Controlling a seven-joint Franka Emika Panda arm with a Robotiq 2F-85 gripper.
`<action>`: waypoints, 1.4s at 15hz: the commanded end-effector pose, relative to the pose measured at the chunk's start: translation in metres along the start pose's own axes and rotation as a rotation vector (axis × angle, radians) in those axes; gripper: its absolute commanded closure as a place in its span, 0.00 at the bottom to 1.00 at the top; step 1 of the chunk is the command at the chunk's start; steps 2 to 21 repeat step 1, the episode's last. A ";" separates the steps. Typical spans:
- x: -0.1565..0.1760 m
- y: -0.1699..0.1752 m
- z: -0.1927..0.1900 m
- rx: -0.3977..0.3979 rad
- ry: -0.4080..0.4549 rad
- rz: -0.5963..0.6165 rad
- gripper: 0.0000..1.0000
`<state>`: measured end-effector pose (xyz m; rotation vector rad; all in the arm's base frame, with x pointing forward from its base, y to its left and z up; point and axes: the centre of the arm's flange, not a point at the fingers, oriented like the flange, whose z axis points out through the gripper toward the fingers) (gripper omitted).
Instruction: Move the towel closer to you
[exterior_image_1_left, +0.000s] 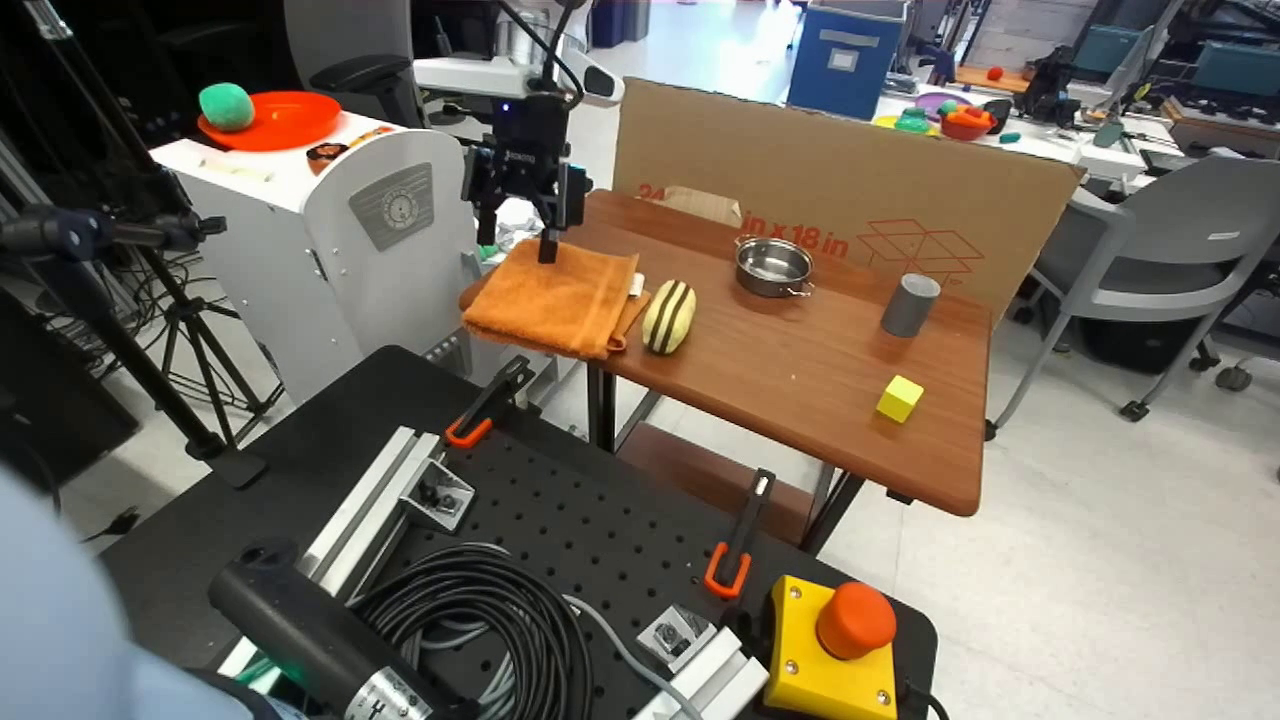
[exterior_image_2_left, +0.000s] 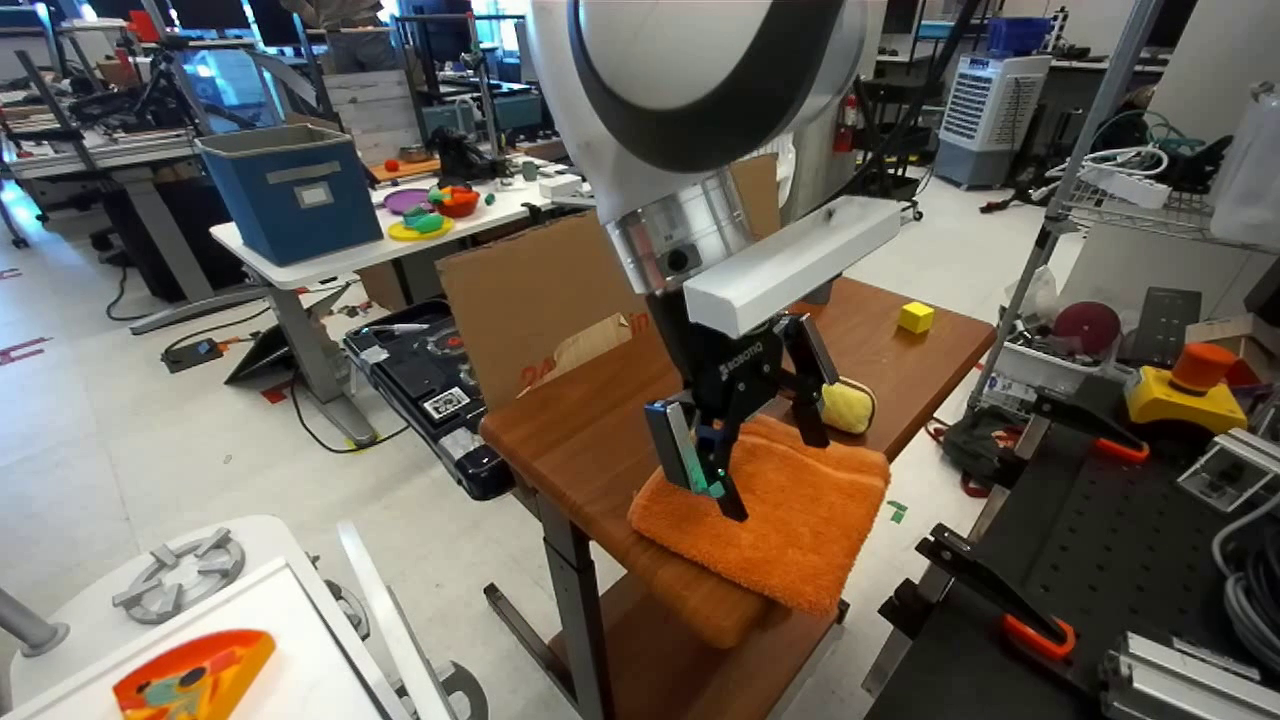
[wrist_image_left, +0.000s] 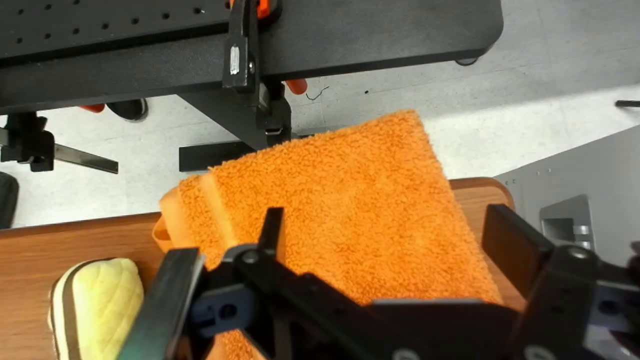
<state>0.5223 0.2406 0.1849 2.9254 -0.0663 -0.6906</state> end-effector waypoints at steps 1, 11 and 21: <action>0.000 0.001 0.000 0.000 -0.001 -0.001 0.00; 0.000 0.001 0.000 0.000 -0.001 -0.001 0.00; 0.000 0.001 0.000 0.000 -0.001 -0.001 0.00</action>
